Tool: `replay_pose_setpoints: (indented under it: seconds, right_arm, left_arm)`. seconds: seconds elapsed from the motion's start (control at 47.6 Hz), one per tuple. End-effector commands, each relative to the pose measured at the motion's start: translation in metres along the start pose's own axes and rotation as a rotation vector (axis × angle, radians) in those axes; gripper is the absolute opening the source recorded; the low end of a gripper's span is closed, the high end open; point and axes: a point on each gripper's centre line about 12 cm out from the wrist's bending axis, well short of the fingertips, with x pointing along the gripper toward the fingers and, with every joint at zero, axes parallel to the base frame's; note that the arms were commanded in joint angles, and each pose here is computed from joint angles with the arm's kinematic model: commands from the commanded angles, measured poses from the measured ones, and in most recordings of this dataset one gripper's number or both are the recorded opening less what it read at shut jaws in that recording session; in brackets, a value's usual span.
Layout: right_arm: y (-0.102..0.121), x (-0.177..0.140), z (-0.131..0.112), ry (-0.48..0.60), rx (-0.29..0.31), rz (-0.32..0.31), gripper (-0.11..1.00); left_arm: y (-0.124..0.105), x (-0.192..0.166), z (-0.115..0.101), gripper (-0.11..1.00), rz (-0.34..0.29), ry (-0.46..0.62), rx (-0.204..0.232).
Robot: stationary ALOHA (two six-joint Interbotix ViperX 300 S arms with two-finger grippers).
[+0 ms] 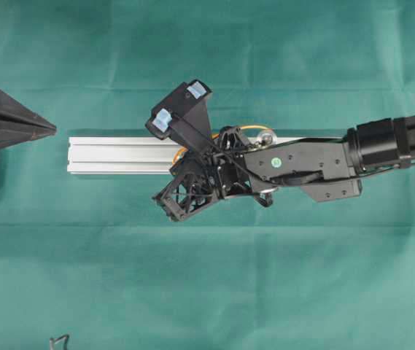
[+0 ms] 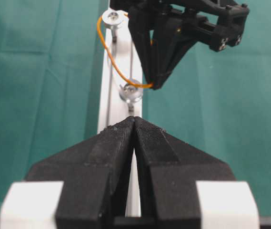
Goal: Hook the rubber onto the shaft.
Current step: 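Lower the band loop down over the left knob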
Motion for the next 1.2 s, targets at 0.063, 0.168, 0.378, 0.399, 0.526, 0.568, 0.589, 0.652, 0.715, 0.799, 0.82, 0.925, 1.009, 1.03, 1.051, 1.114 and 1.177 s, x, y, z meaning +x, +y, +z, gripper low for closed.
replay_pose_setpoints:
  seconds: [0.063,0.168,0.378,0.399,0.526,0.568,0.589,0.652,0.715,0.799,0.82,0.925,1.009,1.03,1.051,1.114,1.177]
  right_arm:
    - [0.010,-0.009,0.013,-0.037,0.009,0.063,0.07]
    - [0.010,-0.006,0.015,-0.039,0.012,0.067,0.07]
    - [0.007,0.000,0.015,-0.039,0.014,0.066,0.07]
    - [0.007,0.000,0.015,-0.039,0.013,0.065,0.07]
    - [0.005,0.002,0.016,-0.038,0.017,0.060,0.07]
    - [0.004,0.002,0.016,-0.038,0.017,0.057,0.07]
    - [0.004,0.002,0.016,-0.039,0.017,0.058,0.07]
    - [0.004,0.003,0.017,-0.038,0.019,0.057,0.07]
    - [0.002,0.004,0.017,-0.039,0.020,0.055,0.07]
    - [0.003,0.005,0.019,-0.042,0.023,0.063,0.07]
    - [0.002,0.006,0.019,-0.042,0.024,0.063,0.07]
    - [0.002,0.008,0.019,-0.043,0.026,0.067,0.07]
    - [0.001,0.010,0.019,-0.042,0.028,0.063,0.07]
    - [0.001,0.011,0.019,-0.041,0.028,0.061,0.07]
    - [0.000,0.012,0.019,-0.040,0.026,0.060,0.07]
    - [-0.001,0.014,0.017,-0.037,0.027,0.056,0.07]
    - [-0.001,0.016,0.017,-0.035,0.026,0.054,0.07]
  left_arm:
    - [0.000,-0.003,0.013,0.00,0.002,-0.032,0.001]
    - [0.001,-0.003,0.014,0.00,0.003,-0.034,0.000]
    - [0.001,-0.002,0.013,0.00,0.003,-0.031,0.000]
    - [0.001,-0.003,0.013,0.00,0.003,-0.032,0.000]
    - [0.001,-0.002,0.013,0.00,0.003,-0.031,0.000]
    - [0.001,-0.002,0.013,0.00,0.003,-0.031,0.000]
    - [0.001,-0.002,0.013,0.00,0.003,-0.031,0.000]
    - [0.001,-0.002,0.013,0.00,0.003,-0.031,0.000]
    - [0.001,-0.003,0.013,0.00,0.003,-0.032,0.000]
    - [0.001,-0.002,0.013,0.00,0.003,-0.031,0.000]
    - [0.001,-0.002,0.013,0.00,0.003,-0.031,0.000]
    - [0.001,-0.003,0.013,0.00,0.003,-0.032,0.000]
    - [0.001,-0.002,0.013,0.00,0.003,-0.031,0.000]
    - [0.001,-0.002,0.013,0.00,0.003,-0.031,0.000]
    - [0.001,-0.002,0.013,0.00,0.003,-0.031,0.000]
    - [0.001,-0.002,0.013,0.00,0.003,-0.031,0.000]
    - [0.001,-0.003,0.013,0.00,0.003,-0.032,0.000]
